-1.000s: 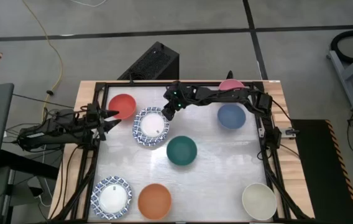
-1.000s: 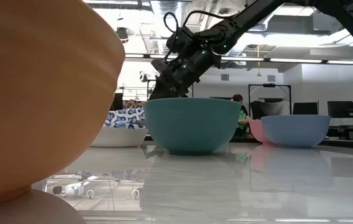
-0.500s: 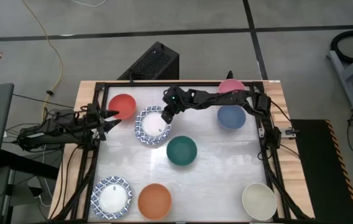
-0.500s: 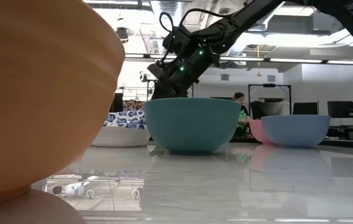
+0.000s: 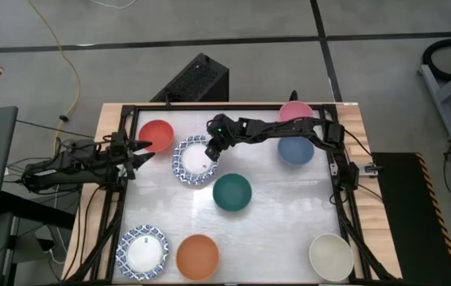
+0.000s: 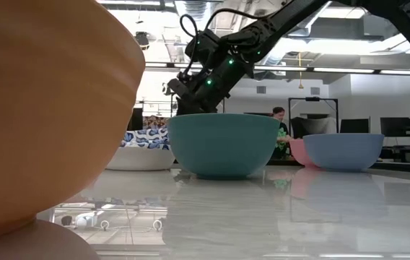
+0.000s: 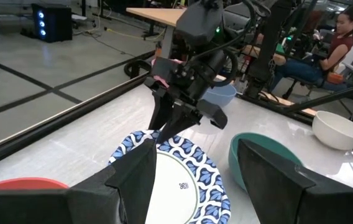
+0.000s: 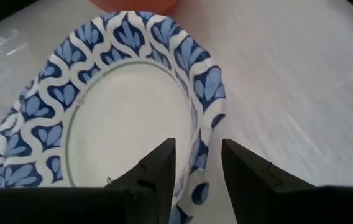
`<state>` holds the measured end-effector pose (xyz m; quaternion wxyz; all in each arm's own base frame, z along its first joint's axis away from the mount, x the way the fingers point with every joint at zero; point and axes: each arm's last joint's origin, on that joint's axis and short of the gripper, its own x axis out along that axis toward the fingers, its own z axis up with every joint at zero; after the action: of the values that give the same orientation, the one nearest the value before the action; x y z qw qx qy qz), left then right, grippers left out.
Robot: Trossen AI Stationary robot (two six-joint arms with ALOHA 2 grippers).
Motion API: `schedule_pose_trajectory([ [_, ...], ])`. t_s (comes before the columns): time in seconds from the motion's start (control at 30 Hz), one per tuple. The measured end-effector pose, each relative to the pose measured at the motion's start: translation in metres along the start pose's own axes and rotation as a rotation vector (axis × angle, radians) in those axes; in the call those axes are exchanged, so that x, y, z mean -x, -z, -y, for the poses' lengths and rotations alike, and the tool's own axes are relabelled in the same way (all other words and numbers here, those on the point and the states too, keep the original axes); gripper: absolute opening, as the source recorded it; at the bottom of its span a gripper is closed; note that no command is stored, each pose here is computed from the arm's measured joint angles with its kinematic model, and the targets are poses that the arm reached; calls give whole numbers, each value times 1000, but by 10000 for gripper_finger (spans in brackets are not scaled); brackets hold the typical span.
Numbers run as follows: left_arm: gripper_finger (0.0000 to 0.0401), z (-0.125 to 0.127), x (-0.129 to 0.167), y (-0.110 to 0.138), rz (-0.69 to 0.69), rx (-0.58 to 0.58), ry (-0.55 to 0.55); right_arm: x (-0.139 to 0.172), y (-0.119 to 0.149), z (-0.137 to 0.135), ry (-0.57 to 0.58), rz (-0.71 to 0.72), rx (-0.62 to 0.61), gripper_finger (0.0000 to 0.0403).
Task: Nest bowls inside each other
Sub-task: Stack the bottom right blue patterned bowl on top of the other white bowl
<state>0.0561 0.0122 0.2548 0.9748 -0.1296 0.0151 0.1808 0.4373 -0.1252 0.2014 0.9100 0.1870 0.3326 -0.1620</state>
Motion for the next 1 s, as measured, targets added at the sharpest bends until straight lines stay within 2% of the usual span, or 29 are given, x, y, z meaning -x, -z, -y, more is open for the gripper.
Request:
schedule_pose_trajectory([
  [0.37,214,0,0,0,0,-3,-1,-1,2,5,32,-22,-31,139],
  [0.77,214,0,0,0,1,-2,-2,-1,4,0,-12,-40,-35,46],
  [0.87,214,0,0,0,1,-2,-3,0,3,0,-57,-50,-49,22],
  [1.0,214,0,0,0,3,-1,-10,0,3,-2,-105,-62,-63,10],
])
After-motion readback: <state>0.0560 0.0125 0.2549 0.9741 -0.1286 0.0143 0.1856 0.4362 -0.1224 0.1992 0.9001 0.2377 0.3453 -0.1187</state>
